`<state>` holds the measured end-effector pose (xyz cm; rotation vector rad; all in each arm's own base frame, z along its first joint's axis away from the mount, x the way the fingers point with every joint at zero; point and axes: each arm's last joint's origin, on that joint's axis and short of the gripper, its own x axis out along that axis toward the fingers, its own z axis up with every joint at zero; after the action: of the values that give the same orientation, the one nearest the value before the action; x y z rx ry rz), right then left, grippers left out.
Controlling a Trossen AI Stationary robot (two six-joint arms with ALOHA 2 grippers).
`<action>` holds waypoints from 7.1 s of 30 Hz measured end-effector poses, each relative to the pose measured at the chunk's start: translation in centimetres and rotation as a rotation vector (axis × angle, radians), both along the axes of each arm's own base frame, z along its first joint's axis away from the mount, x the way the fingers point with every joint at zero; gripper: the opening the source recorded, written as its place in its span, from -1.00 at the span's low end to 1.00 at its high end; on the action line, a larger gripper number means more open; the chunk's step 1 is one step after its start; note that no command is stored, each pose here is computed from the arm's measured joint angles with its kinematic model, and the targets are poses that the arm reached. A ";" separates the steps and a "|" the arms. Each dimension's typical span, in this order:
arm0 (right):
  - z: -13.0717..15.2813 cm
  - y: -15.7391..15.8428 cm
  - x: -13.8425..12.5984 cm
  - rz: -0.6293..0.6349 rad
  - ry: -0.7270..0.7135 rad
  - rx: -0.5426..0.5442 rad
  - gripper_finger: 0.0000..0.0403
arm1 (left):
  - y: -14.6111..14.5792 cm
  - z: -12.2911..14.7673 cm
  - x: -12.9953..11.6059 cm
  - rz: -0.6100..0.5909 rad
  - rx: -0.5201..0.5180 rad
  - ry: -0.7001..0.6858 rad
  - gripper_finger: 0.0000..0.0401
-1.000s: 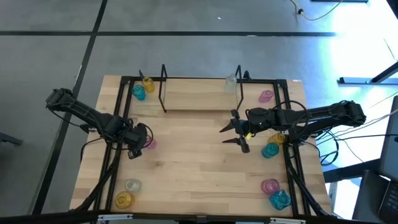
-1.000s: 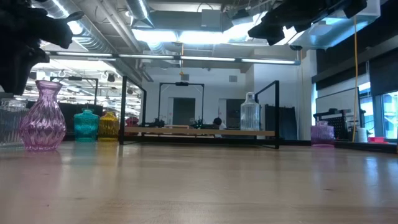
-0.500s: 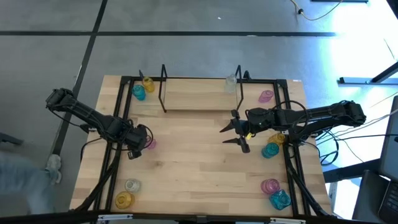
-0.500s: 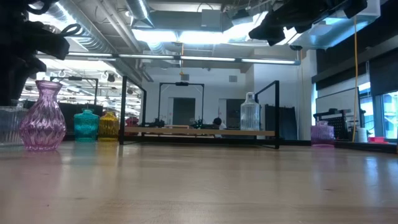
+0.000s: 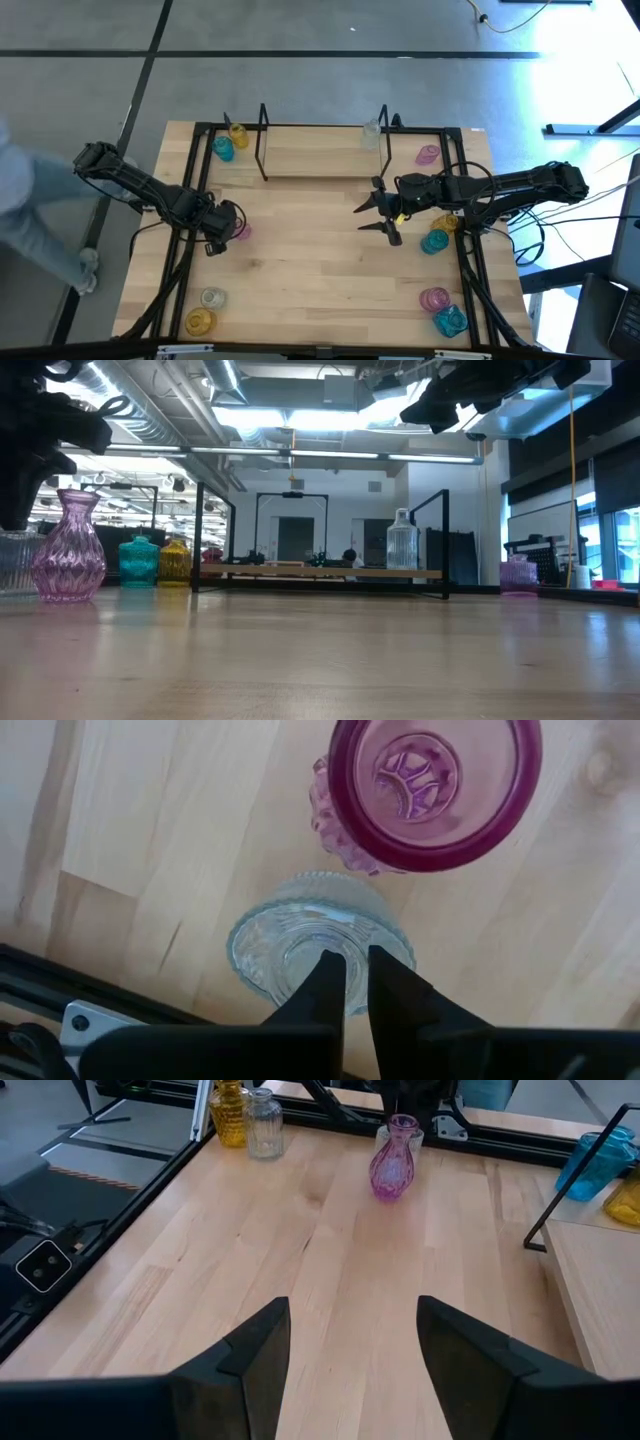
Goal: Sort vases onto shelf
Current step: Put the top transparent vase aligned with the other transparent vase on the shelf
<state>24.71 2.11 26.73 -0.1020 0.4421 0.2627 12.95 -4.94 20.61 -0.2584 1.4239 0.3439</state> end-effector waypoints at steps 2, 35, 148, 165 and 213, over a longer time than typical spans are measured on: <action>0.0 0.0 0.0 0.000 0.000 0.000 0.01 | 0.0 0.1 0.0 0.000 0.001 0.006 -0.91; -0.9 0.1 0.9 0.001 0.022 0.000 0.01 | 1.7 9.9 5.9 -0.064 0.273 -0.450 -0.91; -9.5 4.9 7.1 -0.370 0.038 0.032 0.53 | -0.6 -7.9 16.4 -0.212 0.257 -0.781 -0.45; -8.8 5.1 8.1 -0.354 0.056 -0.041 0.31 | -1.4 -8.9 17.9 -0.302 0.115 -0.939 -0.45; -5.3 4.8 14.1 -0.180 0.675 -0.018 0.31 | -2.9 -8.1 15.8 -0.394 0.183 -0.763 -0.45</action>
<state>38.77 6.95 21.45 0.0138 1.1186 0.1088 28.75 -7.87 12.47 0.0501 0.6586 0.0315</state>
